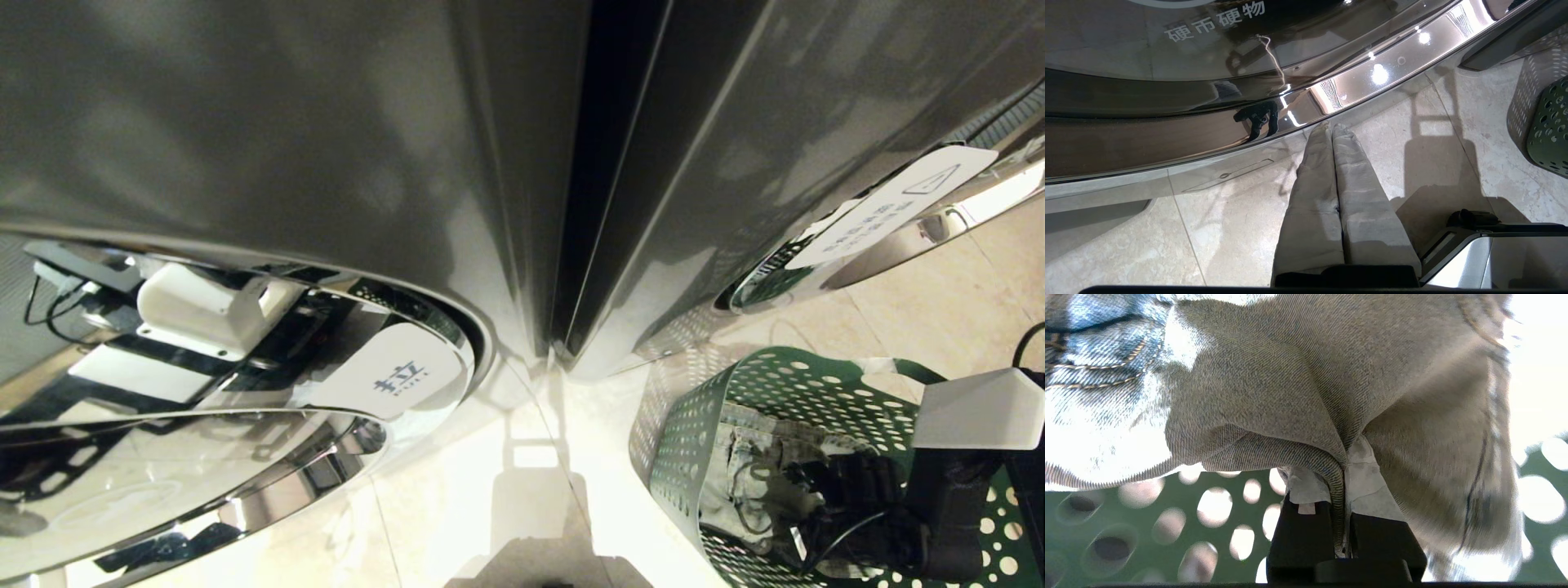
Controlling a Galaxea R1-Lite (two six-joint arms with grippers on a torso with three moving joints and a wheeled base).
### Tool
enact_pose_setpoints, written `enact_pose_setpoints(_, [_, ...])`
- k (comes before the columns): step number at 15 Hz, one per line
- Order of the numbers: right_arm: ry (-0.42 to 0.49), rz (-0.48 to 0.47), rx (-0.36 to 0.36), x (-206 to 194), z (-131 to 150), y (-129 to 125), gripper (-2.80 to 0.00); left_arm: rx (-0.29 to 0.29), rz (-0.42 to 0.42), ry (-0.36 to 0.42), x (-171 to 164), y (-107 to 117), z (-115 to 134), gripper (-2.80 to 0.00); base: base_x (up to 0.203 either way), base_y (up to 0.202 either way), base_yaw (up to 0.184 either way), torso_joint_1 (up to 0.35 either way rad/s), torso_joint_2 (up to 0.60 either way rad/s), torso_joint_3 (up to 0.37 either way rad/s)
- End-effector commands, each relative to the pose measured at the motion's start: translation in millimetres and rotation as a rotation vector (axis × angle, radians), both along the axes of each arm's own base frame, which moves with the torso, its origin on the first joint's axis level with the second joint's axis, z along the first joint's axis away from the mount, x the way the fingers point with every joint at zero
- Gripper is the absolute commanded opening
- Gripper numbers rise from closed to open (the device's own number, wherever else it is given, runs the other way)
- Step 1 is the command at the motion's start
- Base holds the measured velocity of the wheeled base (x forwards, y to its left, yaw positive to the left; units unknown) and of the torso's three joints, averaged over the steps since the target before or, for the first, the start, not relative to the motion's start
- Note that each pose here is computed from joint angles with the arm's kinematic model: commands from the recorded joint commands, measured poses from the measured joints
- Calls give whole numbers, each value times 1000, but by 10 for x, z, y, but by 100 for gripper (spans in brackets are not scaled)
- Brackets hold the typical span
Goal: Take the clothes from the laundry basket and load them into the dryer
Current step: Take the clothes out of the basket
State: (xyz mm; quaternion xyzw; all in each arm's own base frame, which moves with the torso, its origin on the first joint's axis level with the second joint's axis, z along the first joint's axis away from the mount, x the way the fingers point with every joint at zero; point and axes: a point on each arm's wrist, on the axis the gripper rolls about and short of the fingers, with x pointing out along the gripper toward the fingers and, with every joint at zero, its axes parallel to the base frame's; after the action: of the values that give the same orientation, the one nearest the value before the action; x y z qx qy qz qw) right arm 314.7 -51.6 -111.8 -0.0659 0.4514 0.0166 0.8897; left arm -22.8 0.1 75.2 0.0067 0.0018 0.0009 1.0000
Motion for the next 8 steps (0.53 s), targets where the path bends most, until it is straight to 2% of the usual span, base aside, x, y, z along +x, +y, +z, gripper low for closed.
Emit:
enact_pose_setpoints(1, [-35,-8,-3,-59,233,13,-280,0,1,-1,0,0,0,-280,0,0,0,0,0,0])
enact_pose_setpoints(5, [-28,-23,7,-439,624,77,-280,0,0,-1,0,0,0,-280,0,0,0,0,0,0])
enact_pose_setpoints(8, [-114,-17,-6,-743,1091,142,-280,0,1,-1,0,0,0,-280,0,0,0,0,0,0])
